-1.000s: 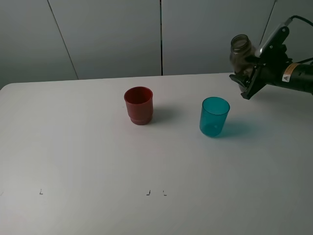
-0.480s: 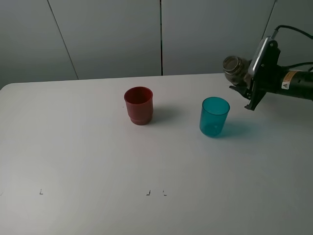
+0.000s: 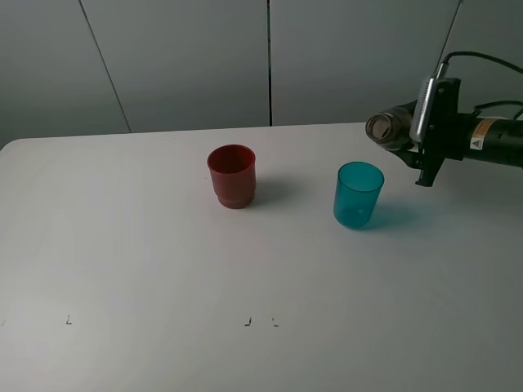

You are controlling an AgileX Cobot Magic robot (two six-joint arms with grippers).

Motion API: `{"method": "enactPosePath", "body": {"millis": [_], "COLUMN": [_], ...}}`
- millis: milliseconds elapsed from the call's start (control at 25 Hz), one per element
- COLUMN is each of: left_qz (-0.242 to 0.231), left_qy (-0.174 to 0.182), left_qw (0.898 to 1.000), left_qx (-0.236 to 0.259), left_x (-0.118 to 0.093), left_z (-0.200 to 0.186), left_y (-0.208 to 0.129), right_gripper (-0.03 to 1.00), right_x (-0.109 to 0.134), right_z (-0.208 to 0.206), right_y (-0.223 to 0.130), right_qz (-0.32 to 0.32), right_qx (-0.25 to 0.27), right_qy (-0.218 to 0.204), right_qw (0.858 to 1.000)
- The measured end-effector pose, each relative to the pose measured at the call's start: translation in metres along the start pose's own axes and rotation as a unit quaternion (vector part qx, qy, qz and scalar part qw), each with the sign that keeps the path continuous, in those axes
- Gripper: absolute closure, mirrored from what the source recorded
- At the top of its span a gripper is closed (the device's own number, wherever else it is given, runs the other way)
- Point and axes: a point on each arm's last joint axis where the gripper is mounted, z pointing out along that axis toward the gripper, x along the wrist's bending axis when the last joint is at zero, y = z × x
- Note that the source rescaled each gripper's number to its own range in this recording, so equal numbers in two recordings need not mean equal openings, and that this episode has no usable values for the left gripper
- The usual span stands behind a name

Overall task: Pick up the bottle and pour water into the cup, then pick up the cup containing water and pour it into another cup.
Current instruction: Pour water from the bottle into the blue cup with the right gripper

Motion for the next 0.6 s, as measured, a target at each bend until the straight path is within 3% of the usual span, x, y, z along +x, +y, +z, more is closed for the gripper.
{"method": "enactPosePath", "body": {"millis": [600], "left_qz": [0.0], "left_qy": [0.0], "left_qw": [1.0], "left_qx": [0.0], "left_x": [0.0], "left_z": [0.0], "left_y": [0.0], "right_gripper": [0.97], "right_x": [-0.0003], "right_z": [0.0], "right_y": [-0.0002], "right_qz": [-0.076], "right_qx": [0.001], "right_qy": [-0.001], "right_qw": [0.997]}}
